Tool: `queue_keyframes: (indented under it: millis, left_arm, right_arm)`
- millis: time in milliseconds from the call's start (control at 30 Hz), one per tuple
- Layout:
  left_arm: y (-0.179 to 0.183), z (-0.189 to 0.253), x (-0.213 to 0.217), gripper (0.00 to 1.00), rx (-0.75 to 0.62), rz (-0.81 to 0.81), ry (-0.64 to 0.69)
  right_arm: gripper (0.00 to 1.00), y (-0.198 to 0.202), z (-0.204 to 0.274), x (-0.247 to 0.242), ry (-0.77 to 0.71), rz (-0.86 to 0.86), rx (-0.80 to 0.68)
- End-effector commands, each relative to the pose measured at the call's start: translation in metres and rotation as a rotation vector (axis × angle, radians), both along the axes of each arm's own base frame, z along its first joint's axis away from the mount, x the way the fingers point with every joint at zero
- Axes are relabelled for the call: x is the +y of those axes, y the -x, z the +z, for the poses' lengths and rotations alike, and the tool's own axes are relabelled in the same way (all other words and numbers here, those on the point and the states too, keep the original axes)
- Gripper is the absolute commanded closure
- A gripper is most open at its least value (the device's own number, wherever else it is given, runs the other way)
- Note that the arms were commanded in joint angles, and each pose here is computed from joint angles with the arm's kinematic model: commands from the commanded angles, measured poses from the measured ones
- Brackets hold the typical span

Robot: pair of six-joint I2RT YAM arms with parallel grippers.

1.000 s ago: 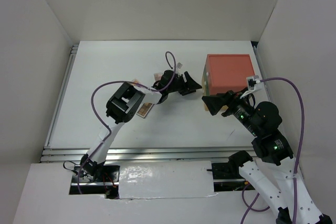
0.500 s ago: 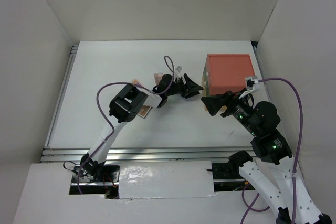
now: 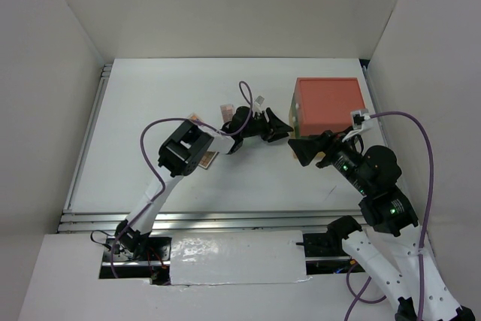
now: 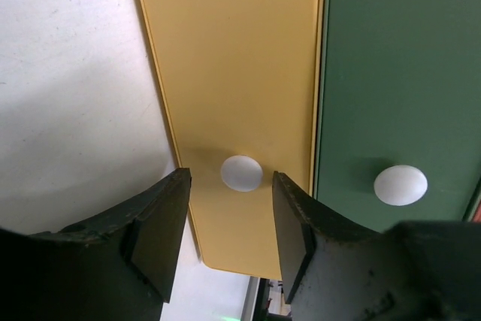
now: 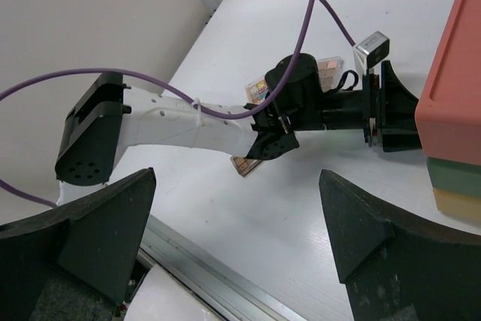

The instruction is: Organize the makeup

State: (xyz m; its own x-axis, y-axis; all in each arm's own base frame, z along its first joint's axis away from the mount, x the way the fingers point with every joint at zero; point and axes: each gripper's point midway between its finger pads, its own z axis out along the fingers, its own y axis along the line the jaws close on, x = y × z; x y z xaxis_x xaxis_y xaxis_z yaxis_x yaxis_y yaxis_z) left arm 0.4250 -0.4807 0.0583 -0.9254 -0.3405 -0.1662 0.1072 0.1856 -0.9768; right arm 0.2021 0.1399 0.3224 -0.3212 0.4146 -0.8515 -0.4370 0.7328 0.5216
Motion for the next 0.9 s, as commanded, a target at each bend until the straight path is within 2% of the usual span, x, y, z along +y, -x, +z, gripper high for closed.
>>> queue_keyframes:
  millis: [0,267,667,767,867]
  left_arm:
    - [0.004,-0.032,-0.003,0.40,0.022,0.001,-0.063]
    - [0.001,-0.034,-0.004,0.47,0.024,0.010,-0.056]
    - [-0.007,-0.021,-0.008,0.66,0.004,0.018,-0.019]
    - [-0.007,-0.017,-0.003,0.75,-0.003,0.030,-0.004]
    - [-0.007,-0.013,0.001,0.77,-0.009,0.032,0.003]
  right_arm:
    - [0.03,0.002,0.009,0.000,-0.002,0.007,-0.047]
    - [0.03,0.004,0.010,-0.001,0.002,0.007,-0.053]
    - [0.03,0.002,0.010,0.000,0.008,0.009,-0.050]
    - [0.03,0.002,0.010,0.000,0.008,0.010,-0.048]
    - [0.03,0.002,0.010,0.000,0.008,0.009,-0.048]
